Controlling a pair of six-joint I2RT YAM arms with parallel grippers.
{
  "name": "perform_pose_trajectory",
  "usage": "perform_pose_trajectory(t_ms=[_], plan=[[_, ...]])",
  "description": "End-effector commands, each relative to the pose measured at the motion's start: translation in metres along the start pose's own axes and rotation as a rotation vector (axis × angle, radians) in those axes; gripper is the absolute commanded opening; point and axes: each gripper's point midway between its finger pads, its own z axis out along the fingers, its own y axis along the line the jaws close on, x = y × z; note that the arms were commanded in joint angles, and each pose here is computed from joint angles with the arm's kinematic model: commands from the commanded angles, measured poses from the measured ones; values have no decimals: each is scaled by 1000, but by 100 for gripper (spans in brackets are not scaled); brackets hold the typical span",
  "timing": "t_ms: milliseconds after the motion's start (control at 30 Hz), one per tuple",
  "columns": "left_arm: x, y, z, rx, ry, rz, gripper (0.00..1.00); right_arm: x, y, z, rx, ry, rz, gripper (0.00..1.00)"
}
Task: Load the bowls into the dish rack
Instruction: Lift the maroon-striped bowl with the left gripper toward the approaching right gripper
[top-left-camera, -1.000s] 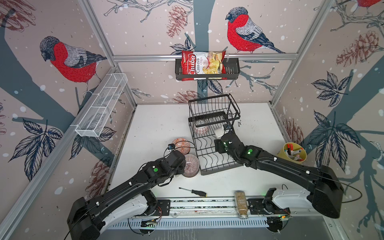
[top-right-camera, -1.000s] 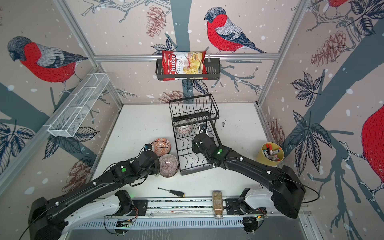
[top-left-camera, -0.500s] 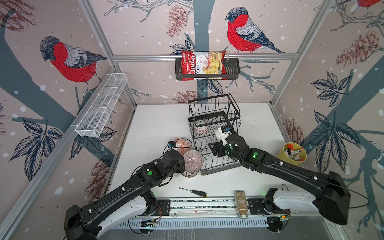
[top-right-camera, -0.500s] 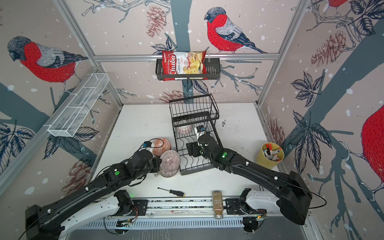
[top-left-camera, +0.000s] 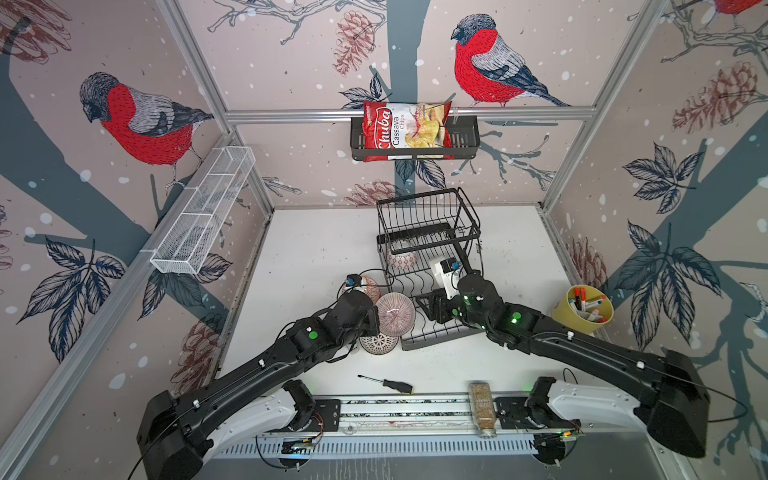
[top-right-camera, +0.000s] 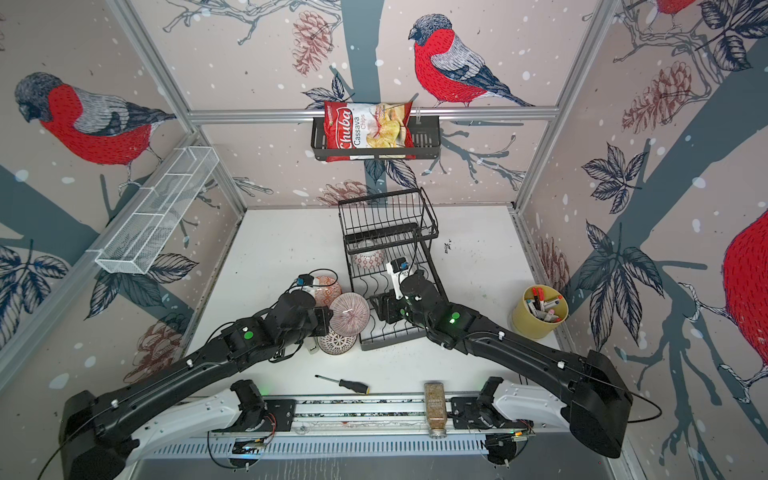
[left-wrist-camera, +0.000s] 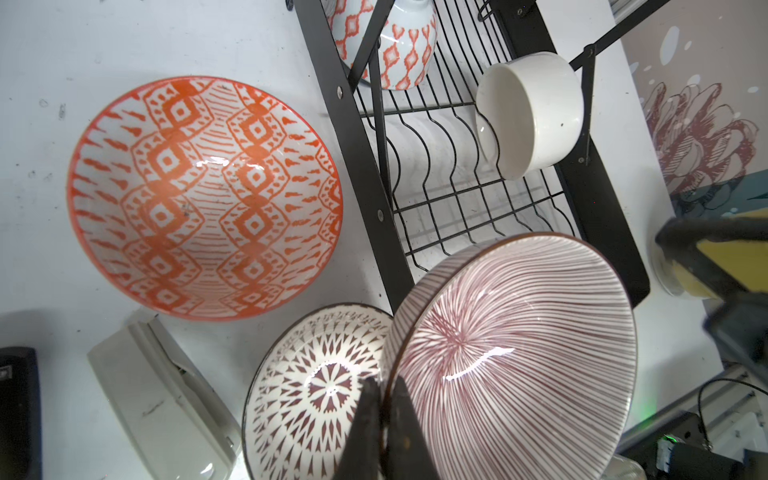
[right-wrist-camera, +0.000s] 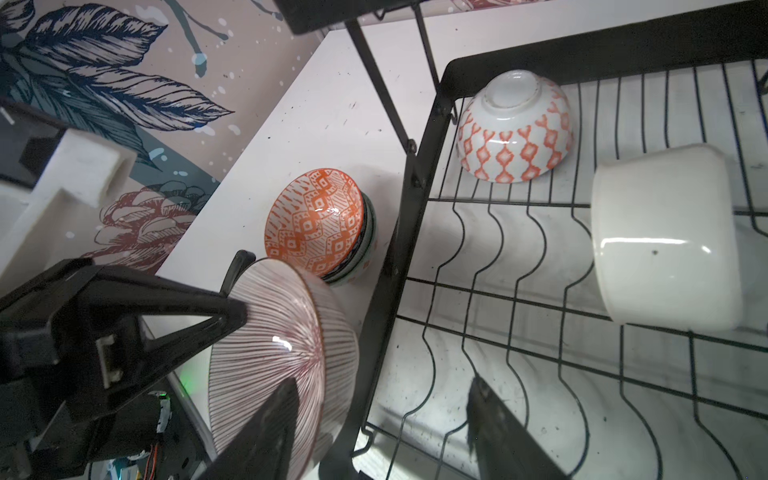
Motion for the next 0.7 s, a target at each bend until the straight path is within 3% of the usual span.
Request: perform_pose_trajectory(t_ms=[0, 333, 667], plan=[[-20, -12, 1, 16, -61, 4, 0, -3, 1, 1, 48, -14, -14, 63], [-25, -20, 8, 11, -57, 35, 0, 6, -10, 18, 271, 12, -88, 51], [-27, -22, 11, 9, -51, 52, 0, 9, -9, 36, 322, 37, -123, 38]])
